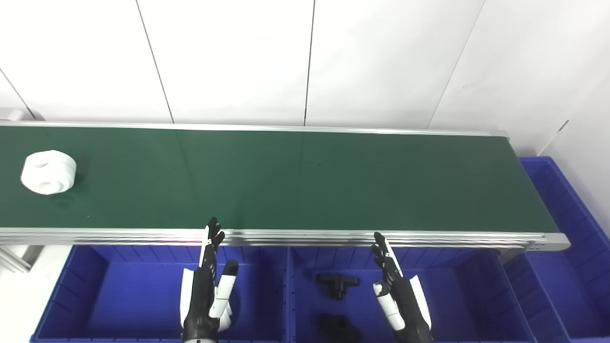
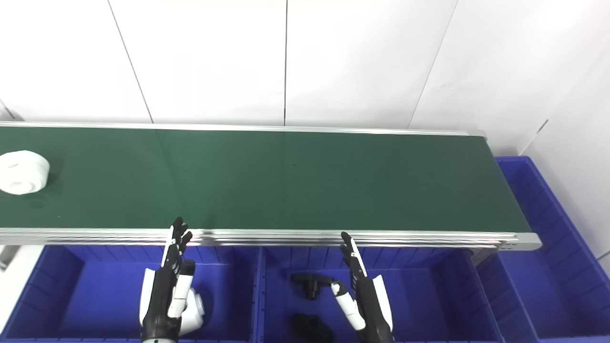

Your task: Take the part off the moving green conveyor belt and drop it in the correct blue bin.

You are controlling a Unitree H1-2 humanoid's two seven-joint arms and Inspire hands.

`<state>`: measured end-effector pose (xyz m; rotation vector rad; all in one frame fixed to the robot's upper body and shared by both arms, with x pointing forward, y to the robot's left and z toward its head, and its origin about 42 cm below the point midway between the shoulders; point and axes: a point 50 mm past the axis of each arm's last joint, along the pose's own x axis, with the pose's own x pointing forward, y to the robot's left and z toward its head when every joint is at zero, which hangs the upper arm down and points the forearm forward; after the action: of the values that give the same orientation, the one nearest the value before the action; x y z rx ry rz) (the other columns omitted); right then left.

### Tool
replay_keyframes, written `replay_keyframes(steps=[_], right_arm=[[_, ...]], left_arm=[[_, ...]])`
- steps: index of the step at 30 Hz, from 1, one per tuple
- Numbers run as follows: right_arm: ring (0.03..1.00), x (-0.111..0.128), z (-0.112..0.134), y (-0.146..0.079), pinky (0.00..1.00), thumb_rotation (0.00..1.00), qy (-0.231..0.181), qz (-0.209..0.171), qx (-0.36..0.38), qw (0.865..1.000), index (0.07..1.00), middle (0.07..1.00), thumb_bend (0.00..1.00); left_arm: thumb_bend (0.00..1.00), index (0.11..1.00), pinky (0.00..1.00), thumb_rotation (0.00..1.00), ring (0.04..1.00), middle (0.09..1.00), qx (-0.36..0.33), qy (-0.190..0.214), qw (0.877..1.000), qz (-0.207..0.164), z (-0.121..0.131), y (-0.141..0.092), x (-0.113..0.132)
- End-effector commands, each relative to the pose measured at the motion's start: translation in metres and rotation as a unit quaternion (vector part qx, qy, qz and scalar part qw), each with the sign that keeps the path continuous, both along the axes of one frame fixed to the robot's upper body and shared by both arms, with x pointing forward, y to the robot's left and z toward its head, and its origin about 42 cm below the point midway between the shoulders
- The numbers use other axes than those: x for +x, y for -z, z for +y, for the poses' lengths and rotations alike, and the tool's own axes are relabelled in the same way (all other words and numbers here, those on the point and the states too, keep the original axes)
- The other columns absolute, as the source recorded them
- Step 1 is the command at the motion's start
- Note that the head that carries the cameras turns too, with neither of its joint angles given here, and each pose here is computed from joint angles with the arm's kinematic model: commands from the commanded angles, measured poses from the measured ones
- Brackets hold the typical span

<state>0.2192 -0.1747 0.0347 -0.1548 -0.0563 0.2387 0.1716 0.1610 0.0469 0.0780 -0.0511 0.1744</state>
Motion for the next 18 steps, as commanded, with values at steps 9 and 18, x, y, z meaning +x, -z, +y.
replay_keyframes(steps=[9, 18], right_arm=[[0.969, 0.0067, 0.0034, -0.0079, 0.97, 0.96, -0.004, -0.015, 0.002, 1.0, 0.986, 1.0, 0.87], [0.973, 0.0067, 0.0054, -0.0093, 0.97, 0.96, -0.005, -0.016, 0.006, 1.0, 0.984, 1.0, 0.86]], left_arm=[[0.71, 1.0, 1.0, 0.99, 0.954, 0.982, -0.004, 0.004, 1.0, -0.026, -0.0039, -0.0102, 0.0055], [0.72, 1.0, 1.0, 0.99, 0.955, 0.982, -0.005, 0.006, 1.0, -0.021, -0.0028, -0.0105, 0.0049]])
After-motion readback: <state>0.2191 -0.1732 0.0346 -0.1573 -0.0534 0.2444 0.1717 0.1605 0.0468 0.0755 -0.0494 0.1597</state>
